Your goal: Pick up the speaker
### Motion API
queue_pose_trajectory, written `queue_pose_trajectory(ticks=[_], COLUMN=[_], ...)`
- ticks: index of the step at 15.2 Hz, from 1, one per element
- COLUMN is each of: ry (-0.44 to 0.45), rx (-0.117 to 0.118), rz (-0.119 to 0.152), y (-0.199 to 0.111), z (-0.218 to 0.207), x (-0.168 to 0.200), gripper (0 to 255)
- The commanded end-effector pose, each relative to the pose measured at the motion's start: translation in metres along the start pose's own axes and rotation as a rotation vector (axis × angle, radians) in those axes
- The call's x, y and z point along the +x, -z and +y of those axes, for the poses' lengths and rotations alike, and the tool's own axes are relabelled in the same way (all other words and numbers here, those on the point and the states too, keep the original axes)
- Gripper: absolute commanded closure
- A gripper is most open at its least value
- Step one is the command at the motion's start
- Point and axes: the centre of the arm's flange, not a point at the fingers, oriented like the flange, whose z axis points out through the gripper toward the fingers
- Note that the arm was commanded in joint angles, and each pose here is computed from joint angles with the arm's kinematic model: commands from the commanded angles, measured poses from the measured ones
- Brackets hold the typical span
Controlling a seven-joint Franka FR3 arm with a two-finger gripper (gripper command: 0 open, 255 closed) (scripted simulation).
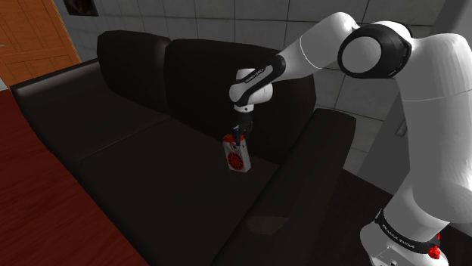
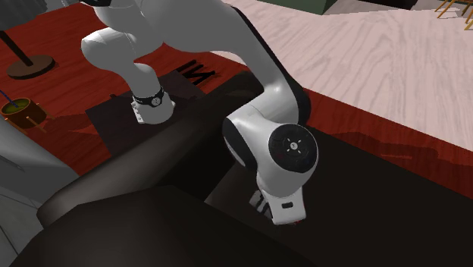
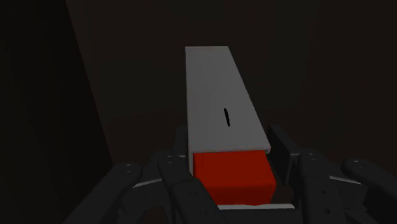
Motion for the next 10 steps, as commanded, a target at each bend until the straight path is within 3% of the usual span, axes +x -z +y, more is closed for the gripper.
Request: queue_pose_trajectory(ticks=[1,10], ry=[0.000,0.000], rx=[0.000,0.000], rz=[0.001,0.001], y=[0.011,0.049], z=[-0.003,-0.009], x=[-0.001,-0.003], gripper=[255,255])
